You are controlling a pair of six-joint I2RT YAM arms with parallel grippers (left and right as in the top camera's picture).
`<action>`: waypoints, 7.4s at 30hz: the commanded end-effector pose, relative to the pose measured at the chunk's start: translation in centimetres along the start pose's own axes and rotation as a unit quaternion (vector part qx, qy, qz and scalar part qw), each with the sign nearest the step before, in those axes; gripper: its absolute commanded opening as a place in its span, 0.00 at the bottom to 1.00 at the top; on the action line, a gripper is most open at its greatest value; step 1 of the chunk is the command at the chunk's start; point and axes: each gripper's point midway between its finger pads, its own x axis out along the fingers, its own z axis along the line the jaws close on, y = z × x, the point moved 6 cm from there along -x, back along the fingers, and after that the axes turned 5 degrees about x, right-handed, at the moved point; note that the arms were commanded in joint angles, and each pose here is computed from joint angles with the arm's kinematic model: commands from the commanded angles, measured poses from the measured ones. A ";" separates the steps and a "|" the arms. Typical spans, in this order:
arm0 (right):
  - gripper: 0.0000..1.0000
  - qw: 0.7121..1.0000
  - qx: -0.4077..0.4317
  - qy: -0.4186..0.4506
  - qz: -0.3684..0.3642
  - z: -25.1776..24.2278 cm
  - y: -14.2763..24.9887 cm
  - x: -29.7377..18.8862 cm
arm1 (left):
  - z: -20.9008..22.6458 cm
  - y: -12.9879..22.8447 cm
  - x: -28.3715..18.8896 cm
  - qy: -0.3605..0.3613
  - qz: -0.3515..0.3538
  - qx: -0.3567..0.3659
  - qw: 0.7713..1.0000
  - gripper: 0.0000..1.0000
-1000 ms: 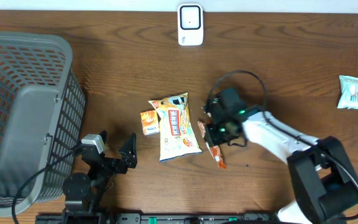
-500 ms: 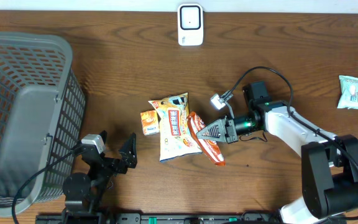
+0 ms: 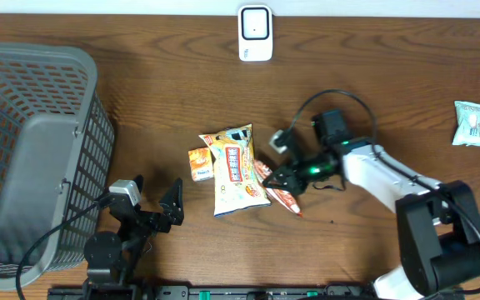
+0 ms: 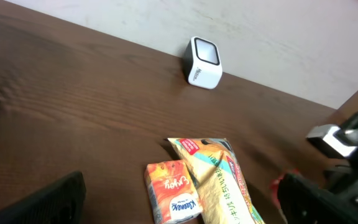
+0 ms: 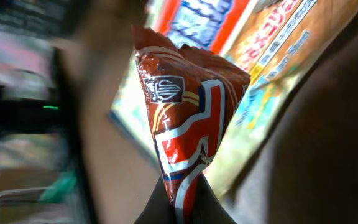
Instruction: Scan the item barcode
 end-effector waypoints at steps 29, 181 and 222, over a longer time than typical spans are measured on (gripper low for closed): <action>0.82 0.941 -0.030 0.331 0.066 0.4 -0.3 1.7 | 0.3 0.6 0.2 -0.005 0.009 -0.005 1.000 0.98; 0.01 0.875 0.196 0.442 0.009 -9.0 -18.6 -18.5 | 0.3 0.6 0.2 -0.005 0.009 -0.005 1.000 0.98; 0.99 0.656 0.541 0.483 -0.208 -9.5 -14.4 -25.6 | 0.3 0.6 0.2 -0.005 0.009 -0.005 1.000 0.98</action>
